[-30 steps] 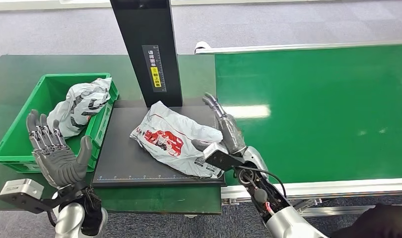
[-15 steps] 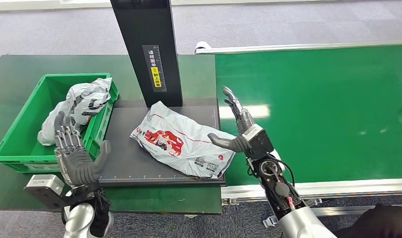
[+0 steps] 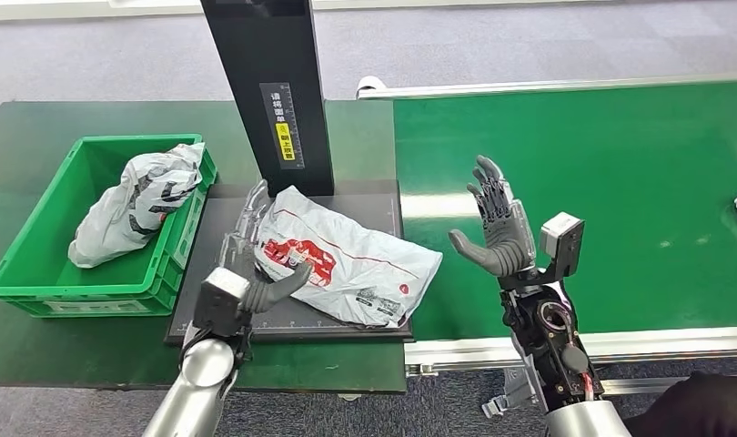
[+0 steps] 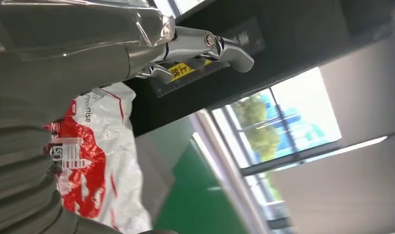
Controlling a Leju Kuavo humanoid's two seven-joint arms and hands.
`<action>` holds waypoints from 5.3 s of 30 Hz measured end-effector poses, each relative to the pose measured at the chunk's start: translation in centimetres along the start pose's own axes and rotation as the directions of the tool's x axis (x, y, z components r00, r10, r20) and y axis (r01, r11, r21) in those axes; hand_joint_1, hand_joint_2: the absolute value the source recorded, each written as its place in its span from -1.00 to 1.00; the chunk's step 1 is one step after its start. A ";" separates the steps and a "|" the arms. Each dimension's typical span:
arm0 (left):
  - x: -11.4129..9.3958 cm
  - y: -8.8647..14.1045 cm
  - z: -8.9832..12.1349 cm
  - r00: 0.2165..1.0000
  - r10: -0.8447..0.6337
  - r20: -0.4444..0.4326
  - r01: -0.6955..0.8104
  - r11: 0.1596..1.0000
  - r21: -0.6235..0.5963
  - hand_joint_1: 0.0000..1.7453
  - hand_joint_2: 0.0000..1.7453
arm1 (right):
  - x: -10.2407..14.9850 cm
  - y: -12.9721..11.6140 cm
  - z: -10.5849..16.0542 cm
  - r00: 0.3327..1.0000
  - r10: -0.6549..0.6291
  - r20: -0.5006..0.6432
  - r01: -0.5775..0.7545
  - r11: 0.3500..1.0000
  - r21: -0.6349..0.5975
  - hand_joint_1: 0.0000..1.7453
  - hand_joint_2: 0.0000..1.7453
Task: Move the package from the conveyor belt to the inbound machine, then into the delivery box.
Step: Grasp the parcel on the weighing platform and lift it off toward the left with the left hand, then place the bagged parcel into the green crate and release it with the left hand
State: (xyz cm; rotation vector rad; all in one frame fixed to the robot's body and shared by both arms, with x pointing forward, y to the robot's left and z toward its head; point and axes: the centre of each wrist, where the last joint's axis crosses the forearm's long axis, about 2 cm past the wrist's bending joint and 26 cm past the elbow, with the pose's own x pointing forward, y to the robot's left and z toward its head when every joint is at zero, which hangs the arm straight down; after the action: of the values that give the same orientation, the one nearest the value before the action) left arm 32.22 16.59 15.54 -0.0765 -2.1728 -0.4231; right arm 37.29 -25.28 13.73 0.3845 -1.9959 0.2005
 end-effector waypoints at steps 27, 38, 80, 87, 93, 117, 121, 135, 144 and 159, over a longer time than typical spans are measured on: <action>-4.7 -4.1 -6.4 0.618 -0.750 -0.235 0.399 0.557 -0.728 0.97 1.00 | 0.7 2.2 -0.7 0.981 0.186 0.047 -0.190 0.978 0.087 -1.00 1.00; -5.2 -4.1 -5.7 0.606 -0.767 -0.209 0.445 0.545 -0.711 1.00 1.00 | -0.3 2.6 1.5 0.981 0.191 0.022 -0.192 0.978 0.081 -1.00 1.00; 8.4 2.0 -5.7 0.569 -0.739 0.362 0.507 0.661 0.553 1.00 1.00 | -3.7 1.7 4.5 0.943 -0.164 -0.290 0.177 0.984 0.020 -1.00 1.00; 9.6 7.2 -5.9 0.436 -0.863 0.255 0.571 0.484 0.664 1.00 1.00 | -4.0 1.6 5.2 0.938 -0.156 -0.309 0.167 0.986 0.010 -1.00 1.00; 4.4 13.0 -8.4 0.489 -0.865 -0.116 0.753 0.351 0.556 1.00 1.00 | -4.2 1.6 5.6 0.934 -0.134 -0.332 0.148 0.989 0.016 -1.00 1.00; -7.5 23.0 -2.5 0.454 -0.292 -0.842 0.739 0.651 0.172 -0.91 1.00 | -4.5 3.2 6.7 0.917 -0.064 -0.393 0.110 0.989 0.094 -1.00 1.00; -7.7 24.1 -0.9 0.457 -0.300 -0.837 0.783 0.583 0.219 -1.00 1.00 | -4.5 3.3 7.2 0.916 -0.064 -0.396 0.107 0.990 0.089 -1.00 1.00; -3.9 25.5 0.1 0.549 -0.691 -0.471 0.799 0.270 0.537 -1.00 1.00 | -4.0 3.5 7.0 0.929 -0.080 -0.360 0.116 0.990 0.078 -1.00 1.00; -0.7 24.4 0.3 0.716 -0.592 -0.369 0.571 0.193 0.798 -1.00 1.00 | -3.7 3.0 6.5 0.943 -0.094 -0.320 0.121 0.990 0.067 -1.00 1.00; 5.7 14.2 -0.6 0.793 -0.598 0.117 0.275 0.523 0.807 -1.00 1.00 | -2.2 1.3 5.1 0.977 -0.103 -0.189 0.103 0.995 -0.007 -1.00 1.00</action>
State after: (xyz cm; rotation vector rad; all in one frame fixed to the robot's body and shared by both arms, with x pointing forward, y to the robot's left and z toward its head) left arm 32.20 29.21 24.29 0.9936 -2.5789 0.3128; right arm 33.43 -25.19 9.57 0.4530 -1.7838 0.1681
